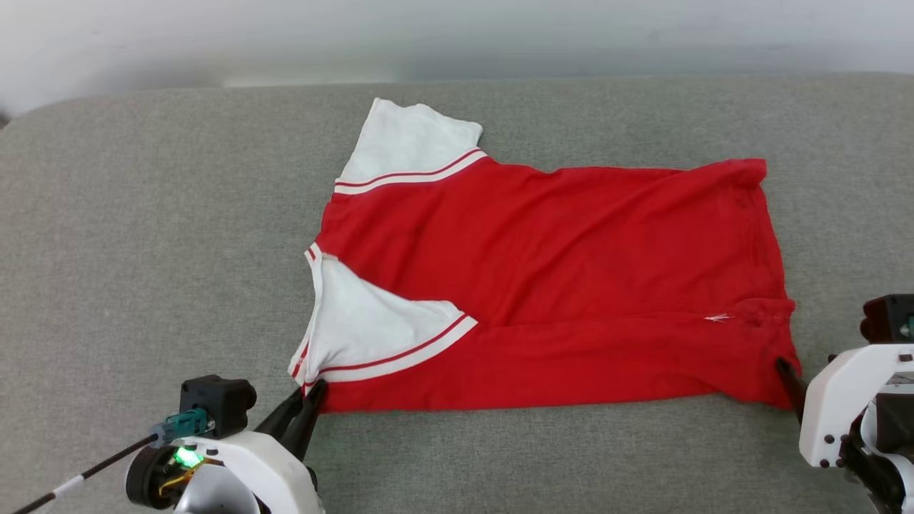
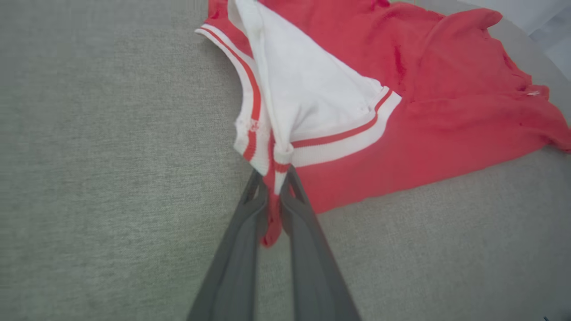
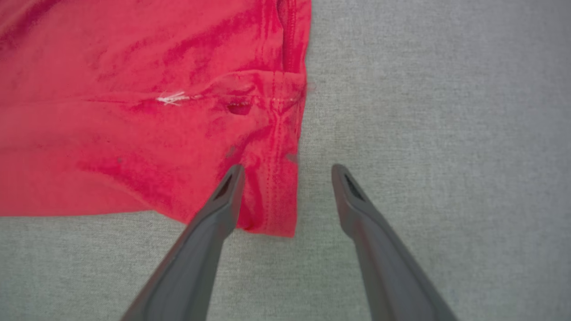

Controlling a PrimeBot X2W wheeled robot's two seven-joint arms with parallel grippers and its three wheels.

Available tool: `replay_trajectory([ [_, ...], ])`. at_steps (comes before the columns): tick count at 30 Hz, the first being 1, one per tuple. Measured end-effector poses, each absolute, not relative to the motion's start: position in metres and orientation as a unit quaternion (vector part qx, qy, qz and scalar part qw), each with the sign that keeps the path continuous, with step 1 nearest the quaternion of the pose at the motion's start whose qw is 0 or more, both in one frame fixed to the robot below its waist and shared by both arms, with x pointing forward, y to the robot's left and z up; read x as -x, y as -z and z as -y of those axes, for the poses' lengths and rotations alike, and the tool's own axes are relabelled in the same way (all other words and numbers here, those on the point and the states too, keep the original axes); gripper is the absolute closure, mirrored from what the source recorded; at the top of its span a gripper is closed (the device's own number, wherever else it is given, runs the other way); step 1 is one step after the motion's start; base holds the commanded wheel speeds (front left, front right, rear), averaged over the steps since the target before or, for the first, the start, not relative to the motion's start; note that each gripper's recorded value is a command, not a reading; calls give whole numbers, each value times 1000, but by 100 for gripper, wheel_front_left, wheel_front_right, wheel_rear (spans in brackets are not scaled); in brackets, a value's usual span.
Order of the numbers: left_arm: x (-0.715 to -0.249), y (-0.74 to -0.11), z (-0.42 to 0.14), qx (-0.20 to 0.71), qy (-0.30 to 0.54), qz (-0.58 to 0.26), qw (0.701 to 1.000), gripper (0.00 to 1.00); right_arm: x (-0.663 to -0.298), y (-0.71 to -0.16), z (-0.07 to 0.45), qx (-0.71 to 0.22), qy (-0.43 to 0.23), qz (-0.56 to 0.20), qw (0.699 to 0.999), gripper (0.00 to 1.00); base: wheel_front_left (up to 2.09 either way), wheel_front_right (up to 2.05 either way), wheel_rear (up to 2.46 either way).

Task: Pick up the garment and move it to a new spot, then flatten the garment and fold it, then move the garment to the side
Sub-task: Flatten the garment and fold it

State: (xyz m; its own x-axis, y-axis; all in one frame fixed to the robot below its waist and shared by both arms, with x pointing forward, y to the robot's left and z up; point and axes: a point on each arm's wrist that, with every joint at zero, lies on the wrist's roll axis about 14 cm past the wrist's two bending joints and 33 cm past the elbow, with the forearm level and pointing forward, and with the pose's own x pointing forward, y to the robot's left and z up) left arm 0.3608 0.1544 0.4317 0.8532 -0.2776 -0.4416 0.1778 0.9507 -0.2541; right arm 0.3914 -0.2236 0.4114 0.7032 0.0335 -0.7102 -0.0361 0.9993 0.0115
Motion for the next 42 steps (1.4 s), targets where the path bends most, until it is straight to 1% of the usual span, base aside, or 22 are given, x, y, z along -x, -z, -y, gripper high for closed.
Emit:
replay_trajectory([
  [6, -363, -438, -155, 91, 119, -227, 962, 100, -390, -381, 224, 3, -12, -438, 899, 0, 0, 0, 0],
  [10, -363, -434, -157, 89, 116, -226, 963, 100, -392, -366, 213, -17, -23, -456, 890, 0, 0, 0, 0],
  [13, -363, -427, -162, 87, 108, -234, 962, 100, -392, -358, 209, -14, -32, -467, 884, 1, 0, 0, 0],
  [14, -362, -423, -164, 83, 105, -238, 962, 100, -392, -356, 208, -16, -33, -470, 882, 47, 0, 0, 0],
  [15, -362, -421, -166, 82, 104, -241, 961, 100, -392, -354, 208, -17, -34, -472, 881, 85, 0, 0, 0],
  [16, -361, -419, -167, 82, 102, -242, 961, 100, -393, -353, 209, -16, -34, -472, 881, 100, 0, 0, 0],
  [20, -358, -414, -167, 99, 100, -252, 957, 100, -393, -355, 207, -15, -36, -469, 883, 100, 0, 0, 0],
  [25, -350, -412, -172, 92, 100, -265, 955, 100, -387, -367, 216, -21, -22, -454, 891, 100, 0, 0, 0],
  [33, -313, -405, -182, 68, 108, -308, 943, 100, -346, -390, 239, -23, 6, -449, 893, 100, 0, 0, 0],
  [38, -288, -397, -174, 73, 125, -343, 928, 100, -310, -390, 250, -27, 23, -478, 878, 100, 0, 0, 0],
  [42, -277, -387, -168, 80, 131, -368, 917, 100, -297, -385, 252, -32, 28, -494, 868, 100, 0, 0, 0],
])
